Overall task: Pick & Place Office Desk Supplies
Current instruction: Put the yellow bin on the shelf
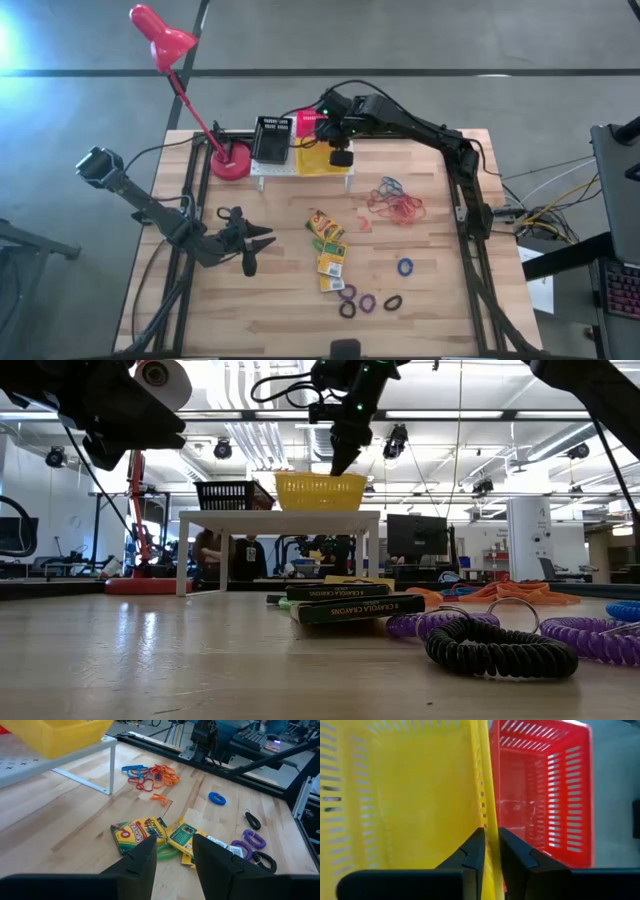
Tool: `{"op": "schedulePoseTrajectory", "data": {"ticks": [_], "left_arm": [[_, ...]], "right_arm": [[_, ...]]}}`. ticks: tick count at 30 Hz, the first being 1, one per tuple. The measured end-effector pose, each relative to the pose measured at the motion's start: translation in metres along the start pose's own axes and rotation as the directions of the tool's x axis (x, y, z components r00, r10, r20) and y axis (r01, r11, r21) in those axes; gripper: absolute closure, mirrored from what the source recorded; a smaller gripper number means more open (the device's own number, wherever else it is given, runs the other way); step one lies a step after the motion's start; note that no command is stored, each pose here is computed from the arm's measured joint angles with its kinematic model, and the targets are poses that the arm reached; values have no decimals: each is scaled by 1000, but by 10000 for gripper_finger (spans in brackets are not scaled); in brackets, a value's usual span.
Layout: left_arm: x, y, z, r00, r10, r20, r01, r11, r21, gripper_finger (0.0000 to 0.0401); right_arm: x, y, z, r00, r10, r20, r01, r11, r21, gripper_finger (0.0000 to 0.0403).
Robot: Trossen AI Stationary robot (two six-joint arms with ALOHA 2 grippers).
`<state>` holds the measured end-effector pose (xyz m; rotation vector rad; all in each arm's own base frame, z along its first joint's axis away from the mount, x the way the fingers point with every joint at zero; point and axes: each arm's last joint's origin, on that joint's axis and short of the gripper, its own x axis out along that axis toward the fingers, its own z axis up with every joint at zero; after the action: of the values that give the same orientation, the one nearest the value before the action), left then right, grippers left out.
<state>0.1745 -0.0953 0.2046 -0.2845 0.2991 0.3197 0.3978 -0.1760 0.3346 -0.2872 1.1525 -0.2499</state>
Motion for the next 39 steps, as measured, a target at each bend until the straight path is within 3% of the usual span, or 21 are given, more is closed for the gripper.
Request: {"op": "schedulePoseTrajectory", "data": {"ticks": [6, 10, 13, 16, 18, 22, 25, 30, 39], "left_arm": [[0, 0, 1, 1000, -3, 5, 3, 1000, -7, 270], [0, -1, 1, 1000, -9, 6, 9, 1000, -14, 270], [0, -1, 1, 1000, -10, 6, 10, 1000, -15, 270], [0, -1, 1, 1000, -9, 6, 9, 1000, -14, 270], [0, -1, 1, 1000, -8, 6, 8, 1000, -10, 270], [0, 1, -1, 1000, 1, -6, -1, 1000, 1, 270], [1, 2, -1, 1000, 14, -9, -14, 1000, 2, 270], [3, 3, 0, 1000, 21, -7, -21, 1000, -2, 270], [3, 3, 0, 1000, 21, -7, -21, 999, -38, 270]], "right_arm": [[0, -3, 3, 999, -30, 30, 28, 997, 67, 317], [-9, -7, 5, 992, -123, 9, 121, 984, 133, 297], [-31, -4, 2, 998, -58, 26, 53, 988, 142, 290], [-54, 8, -6, 993, 110, 44, -116, 982, 146, 292], [-59, 18, -16, 984, 177, -22, -170, 967, 188, 297], [-51, 28, -41, 975, 151, -162, -96, 947, 306, 313], [-43, 34, -58, 978, 98, -183, -27, 933, 359, 327], [-21, 45, -68, 996, 57, -65, -25, 911, 412, 344], [-15, 45, -65, 996, -15, 92, -28, 896, 443, 355]]}}
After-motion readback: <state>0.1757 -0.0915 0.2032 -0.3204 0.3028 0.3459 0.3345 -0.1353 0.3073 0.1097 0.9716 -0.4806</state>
